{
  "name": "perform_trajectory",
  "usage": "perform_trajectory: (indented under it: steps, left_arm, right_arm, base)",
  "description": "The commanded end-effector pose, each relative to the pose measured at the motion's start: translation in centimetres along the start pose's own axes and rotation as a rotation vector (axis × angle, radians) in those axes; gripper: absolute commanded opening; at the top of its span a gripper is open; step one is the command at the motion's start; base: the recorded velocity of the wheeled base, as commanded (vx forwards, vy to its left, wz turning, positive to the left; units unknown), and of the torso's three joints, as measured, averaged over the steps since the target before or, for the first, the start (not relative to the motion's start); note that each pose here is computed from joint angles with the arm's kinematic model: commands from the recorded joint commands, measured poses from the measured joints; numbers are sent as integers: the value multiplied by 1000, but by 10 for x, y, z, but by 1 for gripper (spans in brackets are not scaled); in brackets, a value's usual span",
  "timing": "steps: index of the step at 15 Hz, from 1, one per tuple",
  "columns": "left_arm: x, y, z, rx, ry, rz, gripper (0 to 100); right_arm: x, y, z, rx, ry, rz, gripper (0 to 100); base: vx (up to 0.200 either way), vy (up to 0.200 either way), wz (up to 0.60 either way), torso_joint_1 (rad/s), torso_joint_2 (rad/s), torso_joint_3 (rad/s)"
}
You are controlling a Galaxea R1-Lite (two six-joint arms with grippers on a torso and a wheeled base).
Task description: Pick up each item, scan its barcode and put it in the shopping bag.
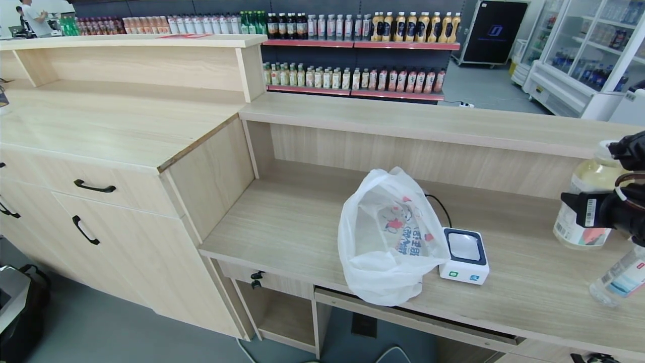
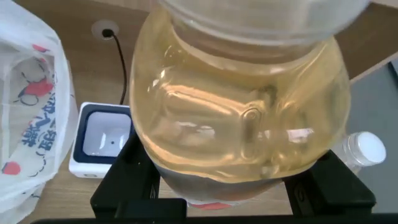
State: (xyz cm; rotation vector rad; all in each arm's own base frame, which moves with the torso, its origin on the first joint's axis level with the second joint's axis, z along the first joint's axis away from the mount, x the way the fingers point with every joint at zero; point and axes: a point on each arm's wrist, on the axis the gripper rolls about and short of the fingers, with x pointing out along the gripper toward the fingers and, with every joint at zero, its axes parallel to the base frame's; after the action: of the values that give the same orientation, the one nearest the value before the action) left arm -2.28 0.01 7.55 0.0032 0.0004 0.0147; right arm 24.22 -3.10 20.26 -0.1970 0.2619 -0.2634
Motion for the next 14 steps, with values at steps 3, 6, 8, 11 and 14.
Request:
perform_trajectory:
  steps: [3,6,8,11,14]
  left_arm:
    - [0,0,0,1,0,1,0]
    - [0,0,0,0,0,1,0]
    - [0,0,0,1,0,1,0]
    - [0,0,0,1,0,1,0]
    - [0,0,0,1,0,1,0]
  right_arm:
    - [-12,2,8,-125,-49,12,0]
    - [-6,5,13,-152,-101,3,0]
    - [8,11,18,-148,-142,5,0]
    - [33,28,14,-99,-174,145,0]
    - [65,38,-4,-43,-140,243,0]
  base:
    - [0,0,200,1,-1,-1]
    - [0,0,600,-1,4,2]
    - [0,0,600,0,2,2]
    - [0,0,200,2,-2,1]
    - [0,0,0,0,0,0]
